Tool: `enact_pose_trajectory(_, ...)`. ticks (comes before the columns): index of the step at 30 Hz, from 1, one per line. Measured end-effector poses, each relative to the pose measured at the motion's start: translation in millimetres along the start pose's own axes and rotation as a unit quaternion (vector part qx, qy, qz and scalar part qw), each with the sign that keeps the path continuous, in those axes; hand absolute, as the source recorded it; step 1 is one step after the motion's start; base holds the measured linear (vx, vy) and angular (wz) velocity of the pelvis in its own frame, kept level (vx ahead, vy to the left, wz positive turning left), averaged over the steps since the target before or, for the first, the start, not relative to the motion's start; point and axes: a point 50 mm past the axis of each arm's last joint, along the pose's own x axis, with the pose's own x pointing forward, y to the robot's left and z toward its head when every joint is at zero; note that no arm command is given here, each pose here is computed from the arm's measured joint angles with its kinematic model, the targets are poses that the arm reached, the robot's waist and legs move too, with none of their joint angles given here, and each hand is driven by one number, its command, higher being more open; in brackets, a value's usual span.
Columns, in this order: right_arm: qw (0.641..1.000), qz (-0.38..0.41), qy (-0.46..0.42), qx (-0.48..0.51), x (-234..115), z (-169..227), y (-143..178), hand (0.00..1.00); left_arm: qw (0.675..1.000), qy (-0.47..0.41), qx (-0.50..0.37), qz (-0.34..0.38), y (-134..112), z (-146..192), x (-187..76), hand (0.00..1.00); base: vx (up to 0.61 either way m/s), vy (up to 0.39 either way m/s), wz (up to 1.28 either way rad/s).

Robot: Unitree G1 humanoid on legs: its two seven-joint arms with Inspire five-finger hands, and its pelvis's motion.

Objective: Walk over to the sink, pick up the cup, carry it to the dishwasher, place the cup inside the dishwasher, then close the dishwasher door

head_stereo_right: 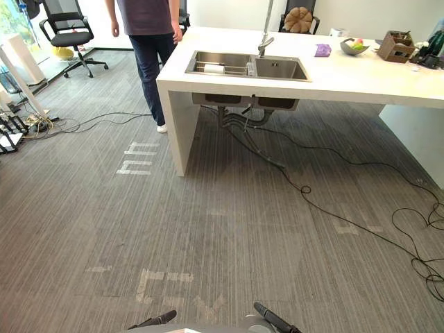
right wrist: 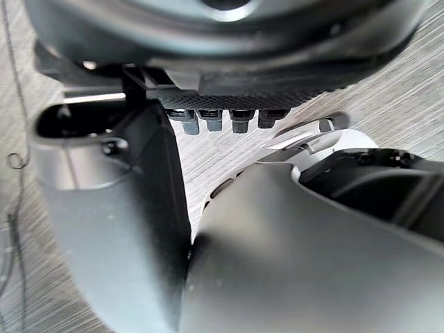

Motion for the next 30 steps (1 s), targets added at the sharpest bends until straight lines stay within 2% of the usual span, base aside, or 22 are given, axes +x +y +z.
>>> enact_pose_trajectory(5,0.999,0.005,-0.023,0.029,-0.1,4.3,3.3,1.0,1.0,-0.001,0.005,0.019,-0.2,5.5,1.0,1.0,0.1,-0.093,0.01)
enact_pose_trajectory(11,0.997,0.031,-0.053,0.045,-1.1,11.6,12.8,1.0,0.999,-0.007,0.02,0.025,-1.4,15.0,1.7,1.0,0.44,-0.278,0.18)
enact_pose_trajectory(19,0.998,0.008,-0.051,0.025,-3.4,19.3,-1.8,1.0,0.993,-0.069,-0.089,0.015,-22.5,20.2,5.8,1.0,0.53,-0.238,0.11)
enact_pose_trajectory(23,0.998,-0.022,-0.055,0.006,-2.5,18.6,-4.7,1.0,0.983,-0.129,-0.132,0.002,-27.3,36.2,3.0,1.0,0.44,-0.019,-0.22)
enact_pose_trajectory(26,0.998,-0.016,-0.064,0.002,1.3,29.6,7.5,1.0,0.969,-0.145,-0.196,-0.032,-33.7,42.2,3.1,1.0,0.46,0.198,-0.72)
enact_pose_trajectory(28,0.997,-0.006,-0.073,-0.01,3.0,34.3,17.3,1.0,0.972,-0.122,-0.195,-0.041,-35.0,27.3,4.1,1.0,0.41,0.25,-0.87)
enact_pose_trajectory(30,0.995,0.013,-0.079,-0.054,3.9,34.3,32.5,1.0,0.972,-0.164,-0.169,-0.012,-29.4,32.9,1.6,1.0,0.53,0.29,-0.22)
